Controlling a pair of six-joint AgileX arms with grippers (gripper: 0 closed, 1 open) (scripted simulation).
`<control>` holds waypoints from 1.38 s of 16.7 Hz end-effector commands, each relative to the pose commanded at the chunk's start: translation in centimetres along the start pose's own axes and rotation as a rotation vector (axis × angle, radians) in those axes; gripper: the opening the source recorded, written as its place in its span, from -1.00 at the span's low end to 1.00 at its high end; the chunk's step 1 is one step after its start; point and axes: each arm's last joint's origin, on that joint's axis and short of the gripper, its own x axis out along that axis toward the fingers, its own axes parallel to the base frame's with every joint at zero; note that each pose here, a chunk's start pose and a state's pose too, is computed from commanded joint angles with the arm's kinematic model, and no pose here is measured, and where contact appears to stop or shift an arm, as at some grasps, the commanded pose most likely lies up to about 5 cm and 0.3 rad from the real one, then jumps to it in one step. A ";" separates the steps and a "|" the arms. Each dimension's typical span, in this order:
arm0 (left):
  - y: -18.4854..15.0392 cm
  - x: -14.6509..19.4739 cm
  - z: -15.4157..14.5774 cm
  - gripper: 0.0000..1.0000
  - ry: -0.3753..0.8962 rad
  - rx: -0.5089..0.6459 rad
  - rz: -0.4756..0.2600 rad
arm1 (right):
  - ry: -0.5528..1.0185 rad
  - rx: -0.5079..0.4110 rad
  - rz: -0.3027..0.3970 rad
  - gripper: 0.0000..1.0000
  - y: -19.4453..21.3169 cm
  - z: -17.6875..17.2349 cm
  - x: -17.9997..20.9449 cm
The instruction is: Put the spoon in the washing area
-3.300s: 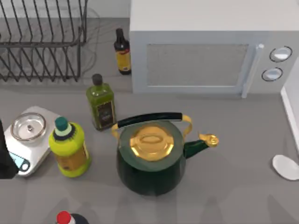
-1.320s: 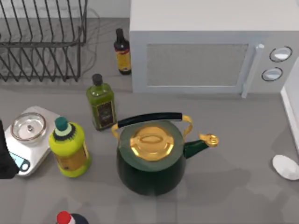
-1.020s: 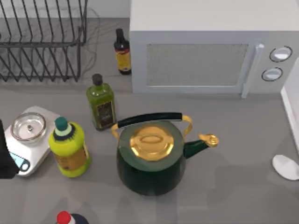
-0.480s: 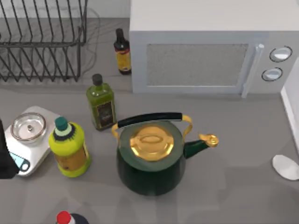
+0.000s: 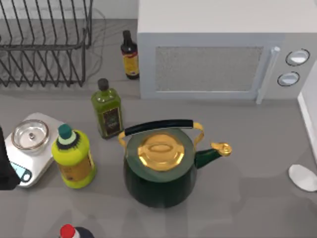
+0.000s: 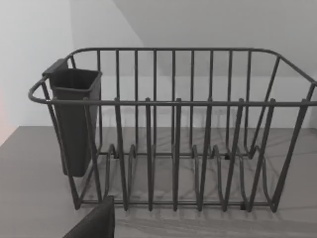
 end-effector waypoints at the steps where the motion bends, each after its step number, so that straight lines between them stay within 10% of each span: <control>1: 0.0 0.0 0.0 1.00 0.000 0.000 0.000 | 0.000 0.000 0.000 -0.36 0.0 0.0 0.0; 6: 0.0 0.0 0.0 1.00 0.000 0.000 0.000 | 0.000 0.000 0.000 -1.00 0.0 0.0 0.0; 23: 0.0 0.0 0.0 1.00 0.000 0.000 0.000 | -0.003 0.014 0.026 -1.00 -0.3 0.4 -9.0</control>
